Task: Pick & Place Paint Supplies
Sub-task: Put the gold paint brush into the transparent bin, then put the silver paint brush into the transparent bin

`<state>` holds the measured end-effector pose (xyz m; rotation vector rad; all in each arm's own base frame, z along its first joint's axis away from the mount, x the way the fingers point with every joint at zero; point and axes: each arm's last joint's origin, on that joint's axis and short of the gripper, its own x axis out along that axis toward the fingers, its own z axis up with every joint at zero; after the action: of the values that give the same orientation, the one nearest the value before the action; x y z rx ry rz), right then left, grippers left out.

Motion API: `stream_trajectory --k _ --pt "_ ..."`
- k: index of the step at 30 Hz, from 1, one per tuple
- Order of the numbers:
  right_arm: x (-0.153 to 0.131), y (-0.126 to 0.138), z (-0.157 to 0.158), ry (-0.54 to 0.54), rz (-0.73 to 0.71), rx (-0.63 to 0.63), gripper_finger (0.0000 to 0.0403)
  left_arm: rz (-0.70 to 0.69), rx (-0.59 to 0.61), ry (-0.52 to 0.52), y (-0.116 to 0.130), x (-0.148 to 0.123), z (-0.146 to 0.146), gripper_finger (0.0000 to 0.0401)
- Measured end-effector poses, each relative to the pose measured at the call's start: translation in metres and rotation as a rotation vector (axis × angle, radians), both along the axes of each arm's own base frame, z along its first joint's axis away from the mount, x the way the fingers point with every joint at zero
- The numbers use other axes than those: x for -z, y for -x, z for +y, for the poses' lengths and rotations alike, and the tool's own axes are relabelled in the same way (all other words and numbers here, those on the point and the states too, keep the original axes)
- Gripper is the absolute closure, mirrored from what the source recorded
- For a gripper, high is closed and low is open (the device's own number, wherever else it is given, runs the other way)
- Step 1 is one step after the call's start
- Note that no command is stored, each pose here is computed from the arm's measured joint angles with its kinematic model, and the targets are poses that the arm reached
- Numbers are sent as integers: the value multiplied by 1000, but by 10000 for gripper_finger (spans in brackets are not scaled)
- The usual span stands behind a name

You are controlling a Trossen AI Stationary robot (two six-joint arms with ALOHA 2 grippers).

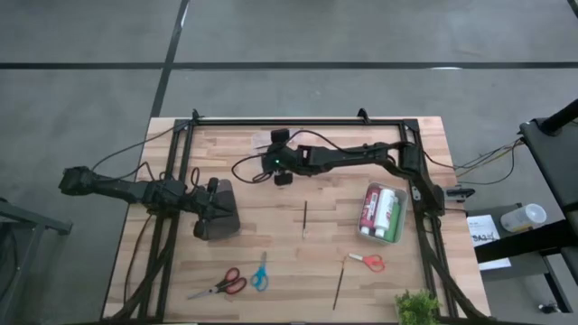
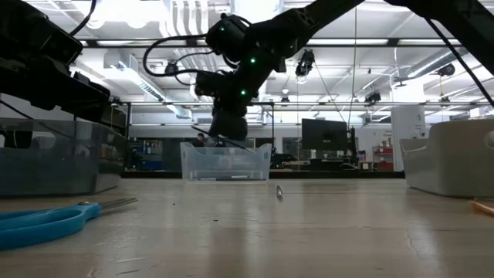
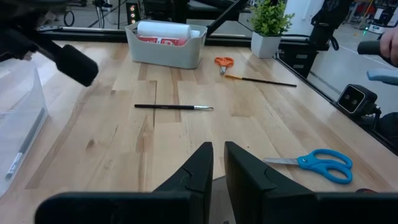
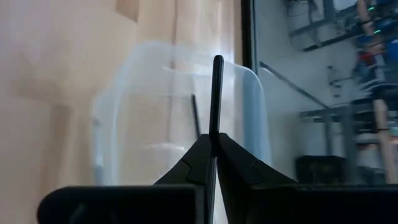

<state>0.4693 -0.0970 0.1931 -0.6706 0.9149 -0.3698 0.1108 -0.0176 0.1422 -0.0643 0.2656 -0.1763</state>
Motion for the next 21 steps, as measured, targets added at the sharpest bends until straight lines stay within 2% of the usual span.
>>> stream_trajectory --k 3,8,12,21 --pt "-1 0 -5 -79 -45 4 381 0 1 0 0 0 0 350" --pt "-2 1 -14 -185 -105 28 339 1 0 0 0 0 0 350" --pt "-1 1 -13 -185 -95 7 312 1 0 0 0 0 0 350" --pt "-8 0 -1 -184 -76 -11 307 1 0 0 0 0 0 350"
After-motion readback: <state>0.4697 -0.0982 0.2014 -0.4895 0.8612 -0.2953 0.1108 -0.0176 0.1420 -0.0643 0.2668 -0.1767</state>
